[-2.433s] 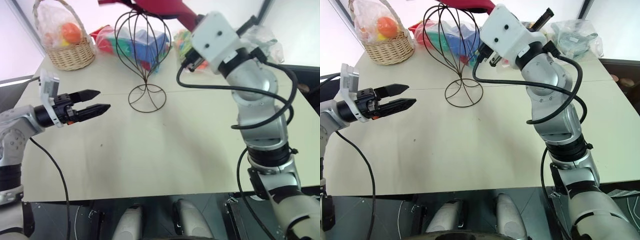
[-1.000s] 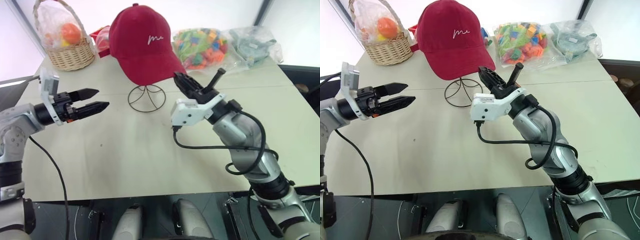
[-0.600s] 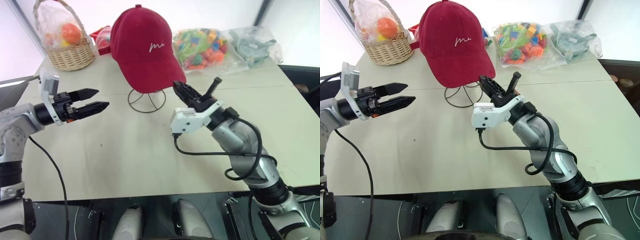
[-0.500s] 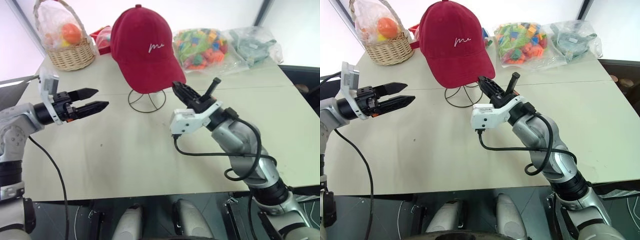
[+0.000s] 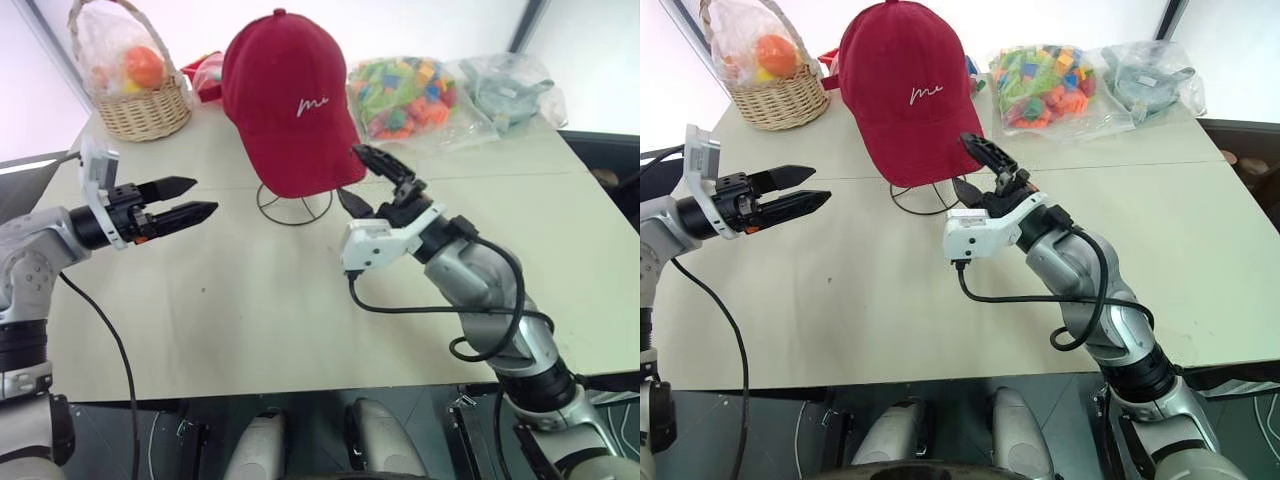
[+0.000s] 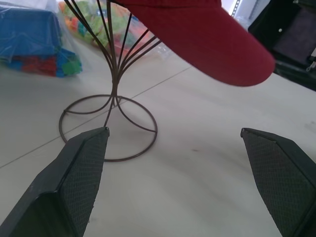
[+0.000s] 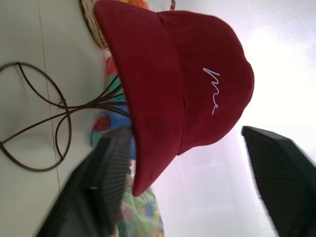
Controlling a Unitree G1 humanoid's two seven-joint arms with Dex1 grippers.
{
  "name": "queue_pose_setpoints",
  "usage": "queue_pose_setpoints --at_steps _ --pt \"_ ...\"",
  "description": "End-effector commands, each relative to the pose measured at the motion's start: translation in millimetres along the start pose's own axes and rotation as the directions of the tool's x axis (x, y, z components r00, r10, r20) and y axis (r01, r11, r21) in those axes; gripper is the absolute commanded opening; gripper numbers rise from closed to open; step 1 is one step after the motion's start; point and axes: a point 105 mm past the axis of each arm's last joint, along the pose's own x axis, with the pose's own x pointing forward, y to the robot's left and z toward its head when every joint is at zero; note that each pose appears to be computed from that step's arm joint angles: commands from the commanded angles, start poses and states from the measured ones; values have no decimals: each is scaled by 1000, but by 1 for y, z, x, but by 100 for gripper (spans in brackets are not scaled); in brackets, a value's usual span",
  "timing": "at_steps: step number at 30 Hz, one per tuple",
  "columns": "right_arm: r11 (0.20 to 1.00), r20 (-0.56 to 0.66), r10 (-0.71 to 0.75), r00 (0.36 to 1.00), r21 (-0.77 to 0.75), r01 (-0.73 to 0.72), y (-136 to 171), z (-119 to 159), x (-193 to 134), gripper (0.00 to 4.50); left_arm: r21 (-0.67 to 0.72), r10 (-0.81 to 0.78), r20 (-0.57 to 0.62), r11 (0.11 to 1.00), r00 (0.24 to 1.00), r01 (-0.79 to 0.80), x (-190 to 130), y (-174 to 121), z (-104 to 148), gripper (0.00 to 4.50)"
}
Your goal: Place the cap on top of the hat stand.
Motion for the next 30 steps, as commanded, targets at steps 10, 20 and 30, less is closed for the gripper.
queue_pose_setpoints --at_steps 10,20,30 --pt "998 -11 58 998 23 -58 -2 -10 -19 446 29 -1 16 1000 1000 1 -4 -3 7 450" --pt "920 -30 27 999 391 -13 -59 -67 -32 446 30 46 2 998 999 -46 -12 3 2 450" --pt "681 54 255 965 698 -219 -58 -105 -56 446 50 164 -9 985 986 -163 -36 7 -7 450"
